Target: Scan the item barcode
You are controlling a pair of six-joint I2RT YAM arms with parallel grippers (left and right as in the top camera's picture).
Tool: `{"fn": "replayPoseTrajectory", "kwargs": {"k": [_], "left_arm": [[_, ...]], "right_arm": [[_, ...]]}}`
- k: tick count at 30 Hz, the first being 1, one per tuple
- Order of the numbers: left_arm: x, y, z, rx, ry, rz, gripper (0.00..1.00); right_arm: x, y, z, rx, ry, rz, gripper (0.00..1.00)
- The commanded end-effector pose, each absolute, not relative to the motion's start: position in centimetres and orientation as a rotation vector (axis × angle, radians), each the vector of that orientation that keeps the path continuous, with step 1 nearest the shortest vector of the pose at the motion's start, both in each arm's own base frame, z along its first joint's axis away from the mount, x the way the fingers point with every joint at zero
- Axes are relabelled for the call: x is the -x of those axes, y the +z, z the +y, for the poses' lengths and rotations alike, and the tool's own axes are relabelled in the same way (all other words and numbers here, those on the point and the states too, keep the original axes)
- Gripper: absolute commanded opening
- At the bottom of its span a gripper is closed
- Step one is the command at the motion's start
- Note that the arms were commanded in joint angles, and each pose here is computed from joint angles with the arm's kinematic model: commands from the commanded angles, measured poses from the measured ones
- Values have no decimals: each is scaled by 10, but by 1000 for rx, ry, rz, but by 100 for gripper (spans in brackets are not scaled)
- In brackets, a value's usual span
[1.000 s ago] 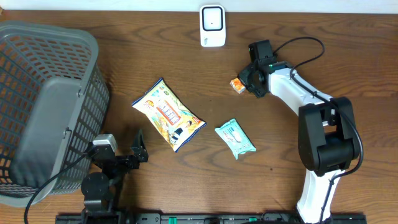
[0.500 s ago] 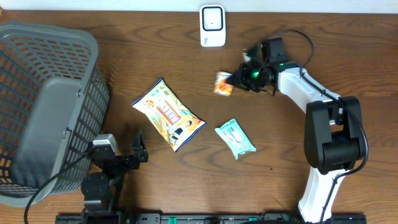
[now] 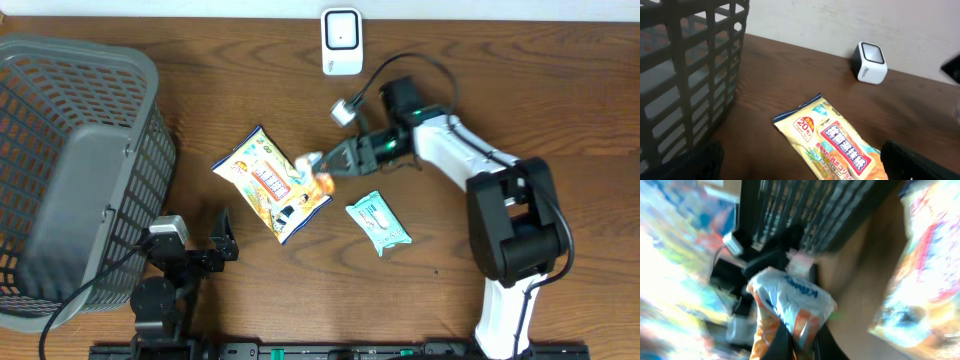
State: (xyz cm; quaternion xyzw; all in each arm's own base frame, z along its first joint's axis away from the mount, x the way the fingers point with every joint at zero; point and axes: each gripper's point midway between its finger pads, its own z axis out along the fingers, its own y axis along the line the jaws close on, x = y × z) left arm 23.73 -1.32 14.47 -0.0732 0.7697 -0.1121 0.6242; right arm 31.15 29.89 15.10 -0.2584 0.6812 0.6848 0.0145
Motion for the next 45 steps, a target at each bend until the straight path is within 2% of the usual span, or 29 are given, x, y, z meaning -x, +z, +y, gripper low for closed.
{"fn": "replayPoseTrajectory", "kwargs": {"k": [1,6,16,36,45], "left_arm": [[-236,132,-14,181,-263,1802,100],[-236,132,-14,181,-263,1802,100],[-236,132,-14,181,-263,1802,100],[-236,132,-14,181,-263,1802,100],[-236,132,-14,181,-263,1802,100]], "right_arm": [[-265,166,307,863,2240,2089,1],[-219,184,285,924,2208,2020,1],[-181,155,266,868,2236,2072,1],[-187,153,259,795,2238,2103,1],[-209,153,242,620,2235,2157,1]]}}
